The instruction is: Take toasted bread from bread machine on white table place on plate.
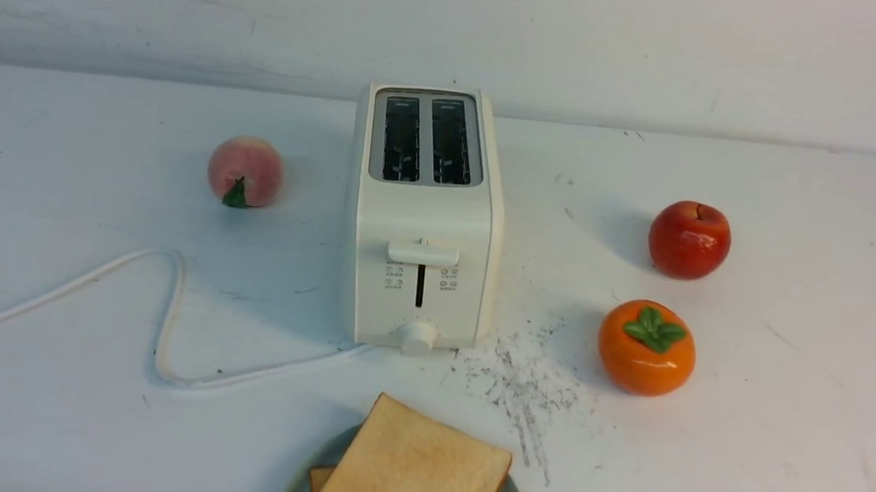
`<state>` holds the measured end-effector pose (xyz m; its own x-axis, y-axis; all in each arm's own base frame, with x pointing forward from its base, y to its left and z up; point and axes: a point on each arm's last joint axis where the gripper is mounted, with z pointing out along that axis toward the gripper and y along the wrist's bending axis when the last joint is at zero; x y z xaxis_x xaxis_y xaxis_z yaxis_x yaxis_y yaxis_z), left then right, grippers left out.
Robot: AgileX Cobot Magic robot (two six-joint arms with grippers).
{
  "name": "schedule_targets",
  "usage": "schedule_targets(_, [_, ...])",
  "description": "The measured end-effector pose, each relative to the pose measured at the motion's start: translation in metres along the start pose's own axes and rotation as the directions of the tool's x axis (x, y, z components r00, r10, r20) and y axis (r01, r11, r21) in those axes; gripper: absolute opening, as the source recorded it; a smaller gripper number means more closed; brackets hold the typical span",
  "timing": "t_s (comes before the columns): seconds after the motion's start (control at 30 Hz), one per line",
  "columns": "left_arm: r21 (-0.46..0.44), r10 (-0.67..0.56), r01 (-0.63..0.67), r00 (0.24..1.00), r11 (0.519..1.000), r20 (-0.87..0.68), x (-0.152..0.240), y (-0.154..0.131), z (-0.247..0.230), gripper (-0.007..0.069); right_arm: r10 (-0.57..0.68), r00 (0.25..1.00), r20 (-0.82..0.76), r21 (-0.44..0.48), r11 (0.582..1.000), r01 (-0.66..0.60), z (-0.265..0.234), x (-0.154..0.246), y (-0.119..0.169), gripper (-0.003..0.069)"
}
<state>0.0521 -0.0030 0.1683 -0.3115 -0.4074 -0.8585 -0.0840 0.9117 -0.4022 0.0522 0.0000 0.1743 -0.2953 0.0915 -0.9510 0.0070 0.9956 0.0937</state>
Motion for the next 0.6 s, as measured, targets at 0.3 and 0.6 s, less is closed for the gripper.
schedule_targets(0.3, [0.0,0.0,0.0,1.0,1.0,0.0,0.0,0.0,0.0,0.0074,0.013,1.0,0.004,0.049,0.999,-0.013,-0.0001,0.0,-0.0019,0.012])
schedule_targets(0.6, [0.0,0.0,0.0,1.0,1.0,0.0,0.0,0.0,0.0,0.0074,0.018,1.0,0.004,0.047,0.999,-0.019,-0.0001,0.0,-0.0017,0.0125])
